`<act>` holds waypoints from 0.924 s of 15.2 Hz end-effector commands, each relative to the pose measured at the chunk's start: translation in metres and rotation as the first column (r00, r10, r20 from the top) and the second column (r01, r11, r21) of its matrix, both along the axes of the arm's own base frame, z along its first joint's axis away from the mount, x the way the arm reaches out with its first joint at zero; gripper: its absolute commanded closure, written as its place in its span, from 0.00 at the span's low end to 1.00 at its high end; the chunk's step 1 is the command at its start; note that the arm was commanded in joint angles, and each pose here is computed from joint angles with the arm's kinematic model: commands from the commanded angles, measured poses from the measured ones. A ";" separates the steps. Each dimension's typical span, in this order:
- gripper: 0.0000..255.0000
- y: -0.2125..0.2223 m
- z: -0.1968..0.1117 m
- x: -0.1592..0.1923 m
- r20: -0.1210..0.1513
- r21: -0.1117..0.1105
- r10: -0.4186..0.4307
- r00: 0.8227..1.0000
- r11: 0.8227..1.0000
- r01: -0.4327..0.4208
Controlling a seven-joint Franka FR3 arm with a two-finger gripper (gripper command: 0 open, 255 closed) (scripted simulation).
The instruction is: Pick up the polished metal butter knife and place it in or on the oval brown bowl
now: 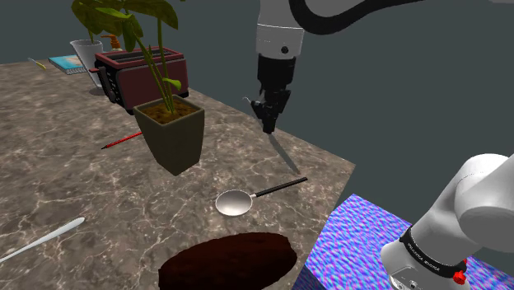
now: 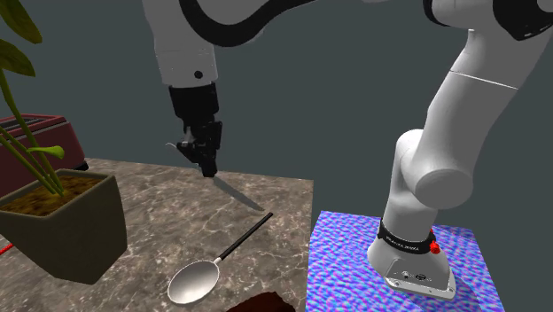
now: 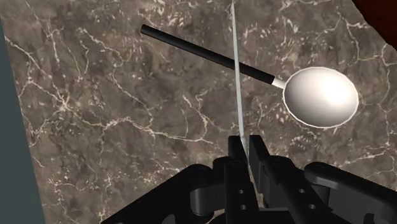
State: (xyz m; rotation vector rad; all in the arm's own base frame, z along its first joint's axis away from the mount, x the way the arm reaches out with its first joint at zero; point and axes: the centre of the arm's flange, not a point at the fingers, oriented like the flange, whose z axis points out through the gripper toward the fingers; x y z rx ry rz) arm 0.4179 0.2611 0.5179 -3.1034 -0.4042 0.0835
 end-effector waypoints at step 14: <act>1.00 0.163 0.011 -0.113 0.000 0.000 -0.001 1.000 1.000 0.001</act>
